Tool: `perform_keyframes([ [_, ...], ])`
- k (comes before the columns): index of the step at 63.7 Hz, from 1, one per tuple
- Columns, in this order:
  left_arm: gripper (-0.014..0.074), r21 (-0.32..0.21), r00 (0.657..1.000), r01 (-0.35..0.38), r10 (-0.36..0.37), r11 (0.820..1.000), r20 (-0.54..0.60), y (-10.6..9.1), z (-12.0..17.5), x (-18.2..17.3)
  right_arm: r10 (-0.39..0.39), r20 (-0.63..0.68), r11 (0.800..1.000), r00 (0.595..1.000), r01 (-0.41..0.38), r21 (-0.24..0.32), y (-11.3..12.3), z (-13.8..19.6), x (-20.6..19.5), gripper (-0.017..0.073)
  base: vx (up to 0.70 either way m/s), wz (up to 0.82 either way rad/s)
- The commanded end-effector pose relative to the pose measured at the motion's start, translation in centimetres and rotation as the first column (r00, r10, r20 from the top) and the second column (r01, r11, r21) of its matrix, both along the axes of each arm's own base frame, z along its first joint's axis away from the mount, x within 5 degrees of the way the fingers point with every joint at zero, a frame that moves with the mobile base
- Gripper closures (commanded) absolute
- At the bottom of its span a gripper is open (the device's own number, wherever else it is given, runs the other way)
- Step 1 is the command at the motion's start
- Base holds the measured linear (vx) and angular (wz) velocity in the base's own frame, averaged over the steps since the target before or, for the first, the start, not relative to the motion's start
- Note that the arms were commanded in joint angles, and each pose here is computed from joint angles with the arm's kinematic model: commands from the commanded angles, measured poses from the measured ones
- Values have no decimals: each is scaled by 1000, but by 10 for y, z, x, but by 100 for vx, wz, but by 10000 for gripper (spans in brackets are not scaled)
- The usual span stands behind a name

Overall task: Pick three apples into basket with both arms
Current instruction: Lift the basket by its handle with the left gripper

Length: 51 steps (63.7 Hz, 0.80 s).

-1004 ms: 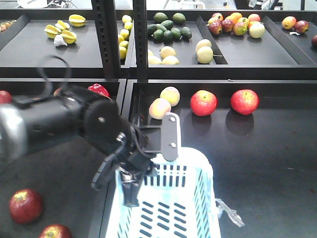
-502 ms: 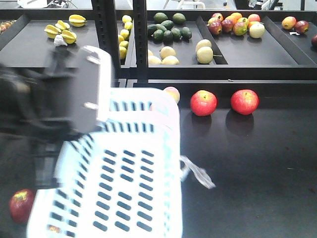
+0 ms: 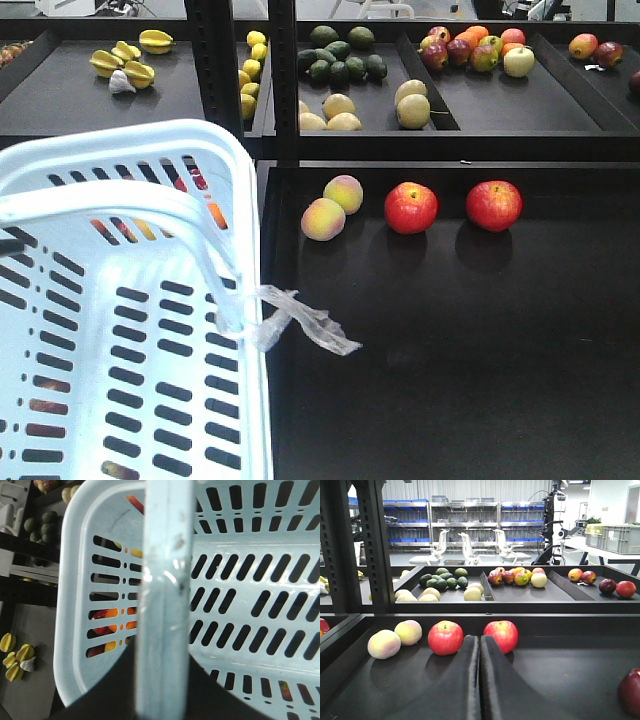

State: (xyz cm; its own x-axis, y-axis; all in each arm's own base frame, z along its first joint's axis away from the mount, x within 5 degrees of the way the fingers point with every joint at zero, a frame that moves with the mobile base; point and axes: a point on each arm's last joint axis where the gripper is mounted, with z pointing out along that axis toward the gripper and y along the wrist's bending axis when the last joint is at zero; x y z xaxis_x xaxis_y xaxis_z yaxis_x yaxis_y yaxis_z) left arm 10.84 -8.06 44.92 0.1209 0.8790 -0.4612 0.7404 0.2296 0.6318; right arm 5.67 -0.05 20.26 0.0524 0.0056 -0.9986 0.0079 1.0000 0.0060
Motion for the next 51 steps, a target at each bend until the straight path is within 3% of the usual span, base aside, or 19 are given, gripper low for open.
perform_keyframes([
  [1, 601, -99, 994, 10, 1, 995, 110, 7, 20, -9, 0, 70, 1000, 998, 1, -12, 0, 3, -1, 568, 0, 0],
  [51, 601, -116, 992, 13, 2, 993, 127, 12, 22, -15, 0, 71, 1000, 997, 1, -12, 0, 3, -1, 568, 0, 0],
])
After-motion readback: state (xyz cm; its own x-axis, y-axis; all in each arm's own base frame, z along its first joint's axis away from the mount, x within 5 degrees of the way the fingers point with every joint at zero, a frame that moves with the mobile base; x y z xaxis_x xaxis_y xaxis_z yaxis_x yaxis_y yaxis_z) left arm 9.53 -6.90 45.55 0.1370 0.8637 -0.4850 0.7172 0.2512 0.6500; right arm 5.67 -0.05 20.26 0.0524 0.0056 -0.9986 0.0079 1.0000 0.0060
